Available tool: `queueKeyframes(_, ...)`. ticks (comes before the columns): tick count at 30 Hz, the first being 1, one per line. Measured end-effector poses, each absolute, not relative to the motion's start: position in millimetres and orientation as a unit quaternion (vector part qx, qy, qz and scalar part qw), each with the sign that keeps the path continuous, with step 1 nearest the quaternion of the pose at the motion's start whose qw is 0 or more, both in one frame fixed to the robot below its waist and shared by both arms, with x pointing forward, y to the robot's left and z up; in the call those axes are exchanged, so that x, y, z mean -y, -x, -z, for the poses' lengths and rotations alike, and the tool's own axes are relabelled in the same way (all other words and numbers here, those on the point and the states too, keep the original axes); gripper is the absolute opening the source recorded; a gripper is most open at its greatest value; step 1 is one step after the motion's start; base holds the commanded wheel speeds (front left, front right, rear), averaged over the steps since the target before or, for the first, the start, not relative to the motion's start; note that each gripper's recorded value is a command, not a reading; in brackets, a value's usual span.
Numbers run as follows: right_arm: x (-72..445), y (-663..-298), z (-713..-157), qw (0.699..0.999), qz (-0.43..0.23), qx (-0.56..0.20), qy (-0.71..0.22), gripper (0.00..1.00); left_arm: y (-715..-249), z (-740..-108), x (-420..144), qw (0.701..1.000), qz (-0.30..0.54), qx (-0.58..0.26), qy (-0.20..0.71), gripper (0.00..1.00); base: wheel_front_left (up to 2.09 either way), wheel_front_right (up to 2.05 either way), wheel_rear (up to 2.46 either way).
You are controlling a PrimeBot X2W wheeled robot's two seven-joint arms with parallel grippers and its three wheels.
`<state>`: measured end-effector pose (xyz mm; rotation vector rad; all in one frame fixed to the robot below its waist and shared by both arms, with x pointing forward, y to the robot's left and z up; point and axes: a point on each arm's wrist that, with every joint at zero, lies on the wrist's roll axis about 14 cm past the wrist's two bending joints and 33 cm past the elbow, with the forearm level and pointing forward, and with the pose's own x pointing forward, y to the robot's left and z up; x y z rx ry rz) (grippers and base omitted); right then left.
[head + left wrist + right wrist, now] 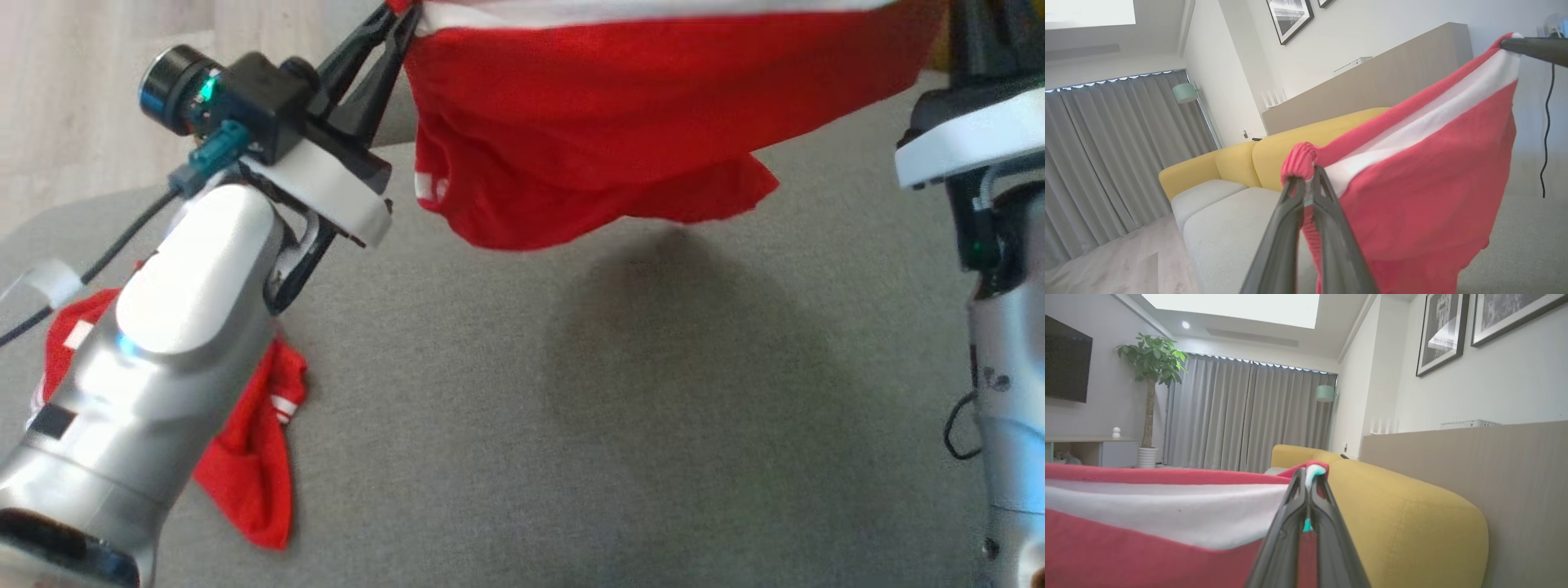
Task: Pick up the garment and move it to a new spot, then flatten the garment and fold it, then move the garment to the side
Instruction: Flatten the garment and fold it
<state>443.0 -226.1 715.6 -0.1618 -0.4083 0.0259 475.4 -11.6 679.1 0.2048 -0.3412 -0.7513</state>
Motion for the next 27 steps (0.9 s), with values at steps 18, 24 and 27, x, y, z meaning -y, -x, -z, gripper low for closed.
queueKeyframes(18, 199.1, -447.1, -648.5, 0.992, -0.064, 0.078, 0.075, 0.0, -456.2, -640.3, -31.2, 0.937, 0.341, 0.056, -0.059, 0.0, 0.0, 0.0, 0.0)
queueKeyframes(24, 194.6, -506.6, -652.8, 0.985, -0.072, 0.067, 0.142, 0.0, -514.8, -648.2, -38.2, 0.945, 0.32, 0.045, -0.042, 0.0, 0.0, 0.0, 0.0)
queueKeyframes(27, 191.7, -550.0, -668.1, 0.982, -0.071, 0.084, 0.151, 0.0, -558.9, -672.9, -39.7, 0.948, 0.303, 0.079, -0.063, 0.0, 0.0, 0.0, 0.0)
